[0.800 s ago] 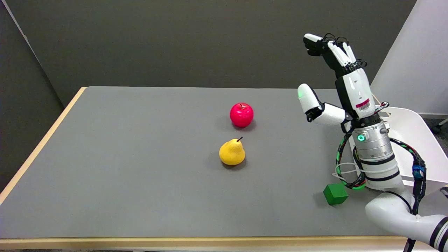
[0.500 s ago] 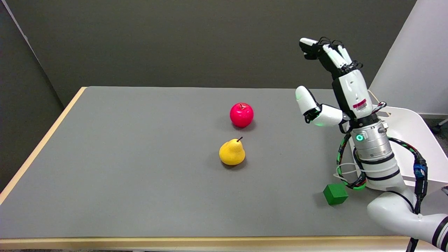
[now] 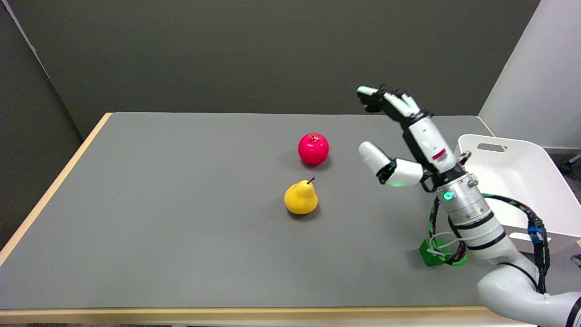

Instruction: Pick up the yellow pear.

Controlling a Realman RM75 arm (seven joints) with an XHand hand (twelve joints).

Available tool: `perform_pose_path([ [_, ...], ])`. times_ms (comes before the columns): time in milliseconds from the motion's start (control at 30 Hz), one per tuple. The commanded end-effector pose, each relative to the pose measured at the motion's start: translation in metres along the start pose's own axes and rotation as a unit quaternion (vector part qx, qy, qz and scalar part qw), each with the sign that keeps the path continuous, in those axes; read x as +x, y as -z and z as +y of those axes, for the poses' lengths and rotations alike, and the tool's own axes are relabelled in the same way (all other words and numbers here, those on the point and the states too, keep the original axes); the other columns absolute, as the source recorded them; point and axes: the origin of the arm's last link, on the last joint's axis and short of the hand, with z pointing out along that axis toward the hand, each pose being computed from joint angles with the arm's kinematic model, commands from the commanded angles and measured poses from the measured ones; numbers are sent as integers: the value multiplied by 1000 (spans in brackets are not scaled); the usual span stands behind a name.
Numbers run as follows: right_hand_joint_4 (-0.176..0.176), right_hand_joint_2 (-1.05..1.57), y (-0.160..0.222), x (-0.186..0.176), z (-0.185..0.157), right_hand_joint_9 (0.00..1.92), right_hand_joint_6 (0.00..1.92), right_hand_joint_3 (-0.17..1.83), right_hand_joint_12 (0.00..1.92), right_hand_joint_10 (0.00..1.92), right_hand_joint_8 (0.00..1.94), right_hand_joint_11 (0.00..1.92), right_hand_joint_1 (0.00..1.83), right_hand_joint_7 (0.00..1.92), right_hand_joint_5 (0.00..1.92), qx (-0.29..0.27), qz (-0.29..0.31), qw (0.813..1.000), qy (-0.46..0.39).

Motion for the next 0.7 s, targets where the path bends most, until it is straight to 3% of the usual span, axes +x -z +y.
perform_pose_path([
  [33,68,666,14,-68,-19,288,436,1000,1073,762,379,39,300,312,193,-39,-125,983,-132],
  [433,43,650,4,-97,-18,159,410,1003,971,671,329,-1,296,204,139,-66,-157,972,-159],
  [533,42,708,1,-102,-14,149,343,874,911,650,259,-1,295,205,148,-76,-161,970,-165],
  [700,36,702,-2,-110,-9,135,341,892,893,641,259,-1,288,187,135,-89,-156,968,-176],
])
